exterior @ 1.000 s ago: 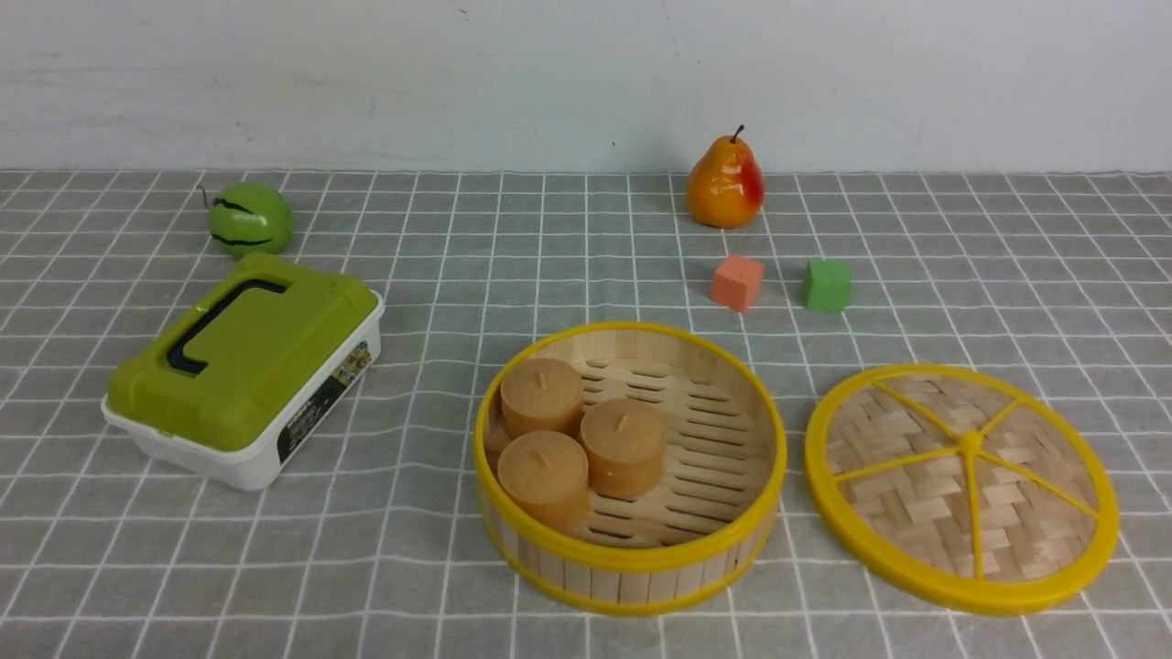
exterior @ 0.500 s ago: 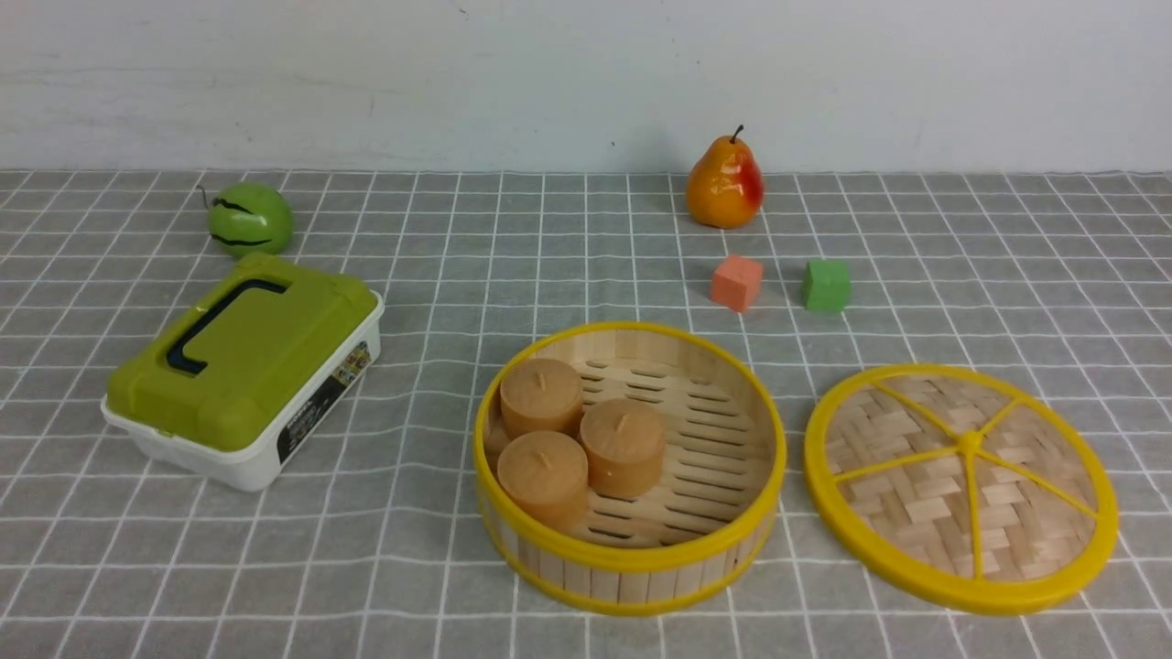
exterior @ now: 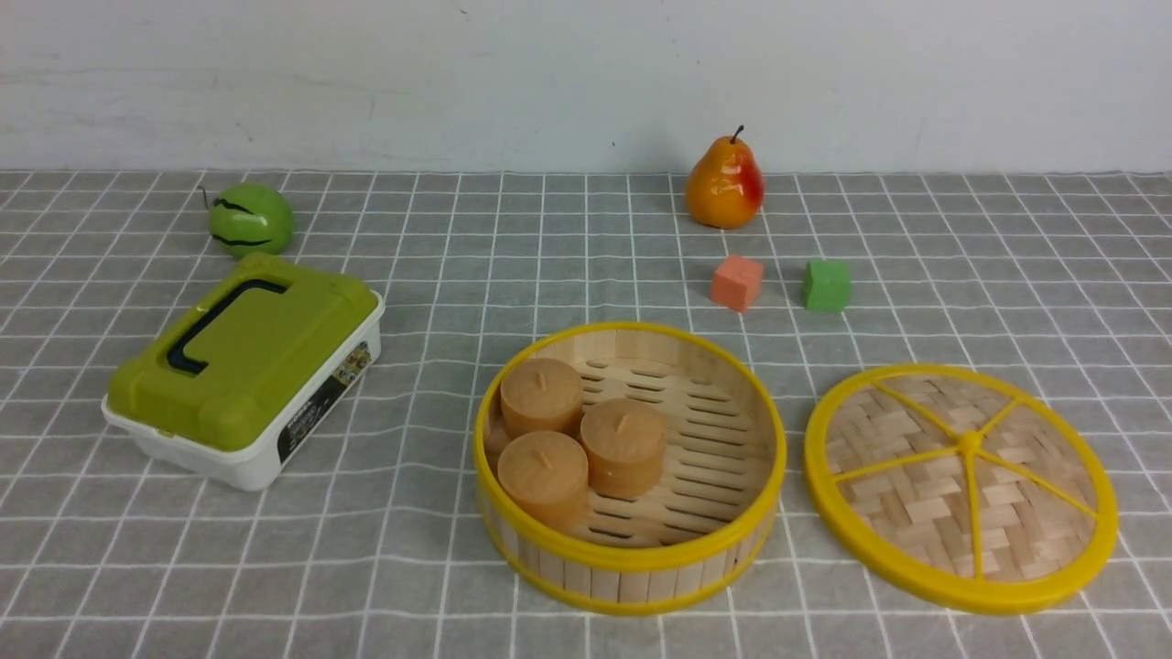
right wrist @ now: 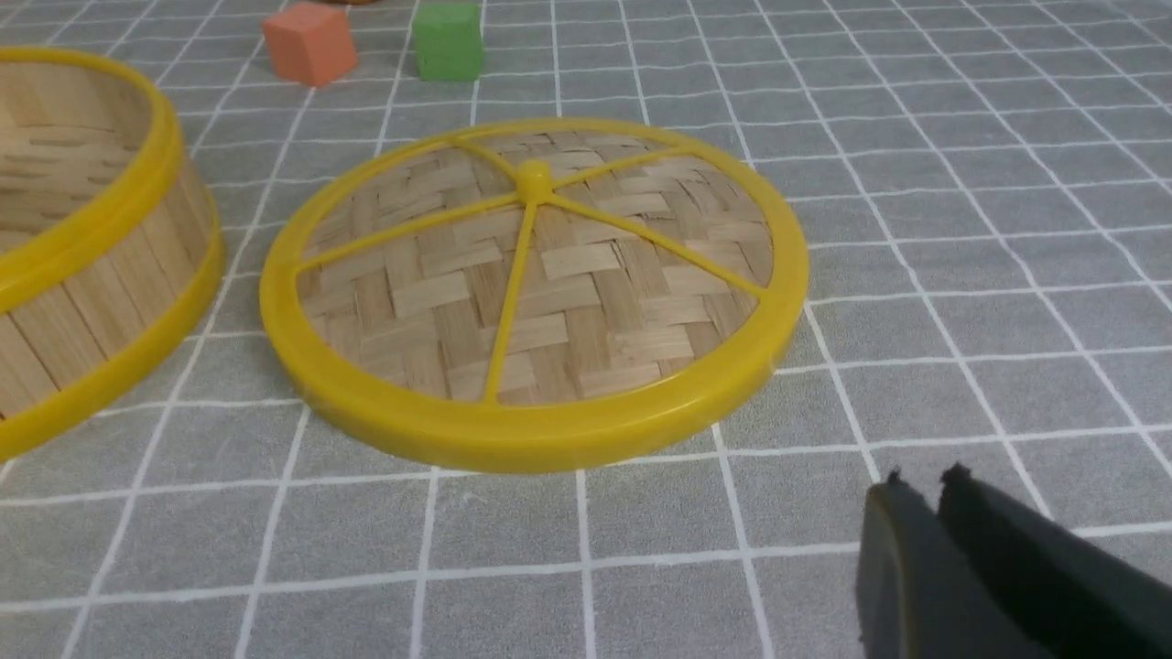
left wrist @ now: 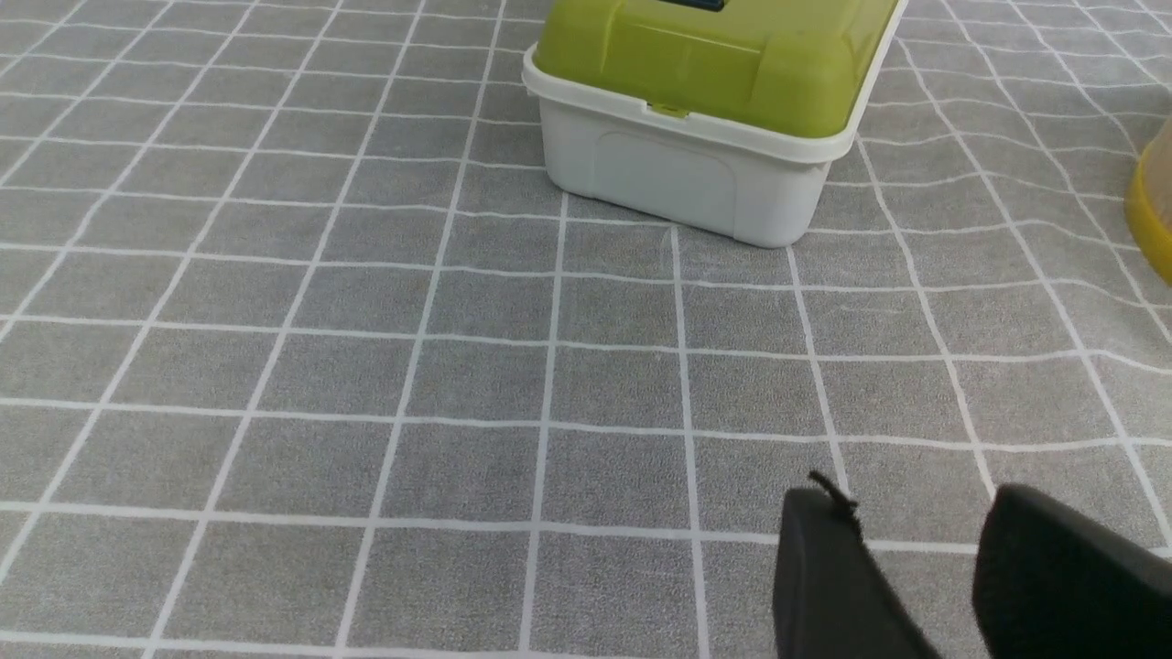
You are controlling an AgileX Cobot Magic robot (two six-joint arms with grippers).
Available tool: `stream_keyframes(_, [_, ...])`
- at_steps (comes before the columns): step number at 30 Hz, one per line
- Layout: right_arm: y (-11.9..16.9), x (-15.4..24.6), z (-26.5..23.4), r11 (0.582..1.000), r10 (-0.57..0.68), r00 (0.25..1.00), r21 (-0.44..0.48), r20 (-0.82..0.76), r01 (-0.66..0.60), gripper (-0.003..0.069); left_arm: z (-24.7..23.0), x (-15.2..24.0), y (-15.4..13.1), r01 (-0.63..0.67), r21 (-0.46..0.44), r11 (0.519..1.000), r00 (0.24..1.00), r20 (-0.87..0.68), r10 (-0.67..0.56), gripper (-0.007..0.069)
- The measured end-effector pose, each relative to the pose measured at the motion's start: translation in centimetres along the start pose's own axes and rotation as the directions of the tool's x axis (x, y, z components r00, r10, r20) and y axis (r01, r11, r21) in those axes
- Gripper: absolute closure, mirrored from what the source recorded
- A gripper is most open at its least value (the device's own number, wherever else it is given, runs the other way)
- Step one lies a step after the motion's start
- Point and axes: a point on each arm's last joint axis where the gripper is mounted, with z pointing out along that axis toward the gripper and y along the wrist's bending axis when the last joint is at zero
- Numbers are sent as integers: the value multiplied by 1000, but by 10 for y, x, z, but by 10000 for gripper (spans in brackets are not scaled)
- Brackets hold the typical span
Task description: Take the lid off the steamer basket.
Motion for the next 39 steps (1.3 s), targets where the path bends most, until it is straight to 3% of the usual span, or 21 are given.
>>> stream_keyframes(39, [0,0,0,1000,1,1000,0,-11,-1,592,0,0,0,0,0,1000,1000,0,0,386])
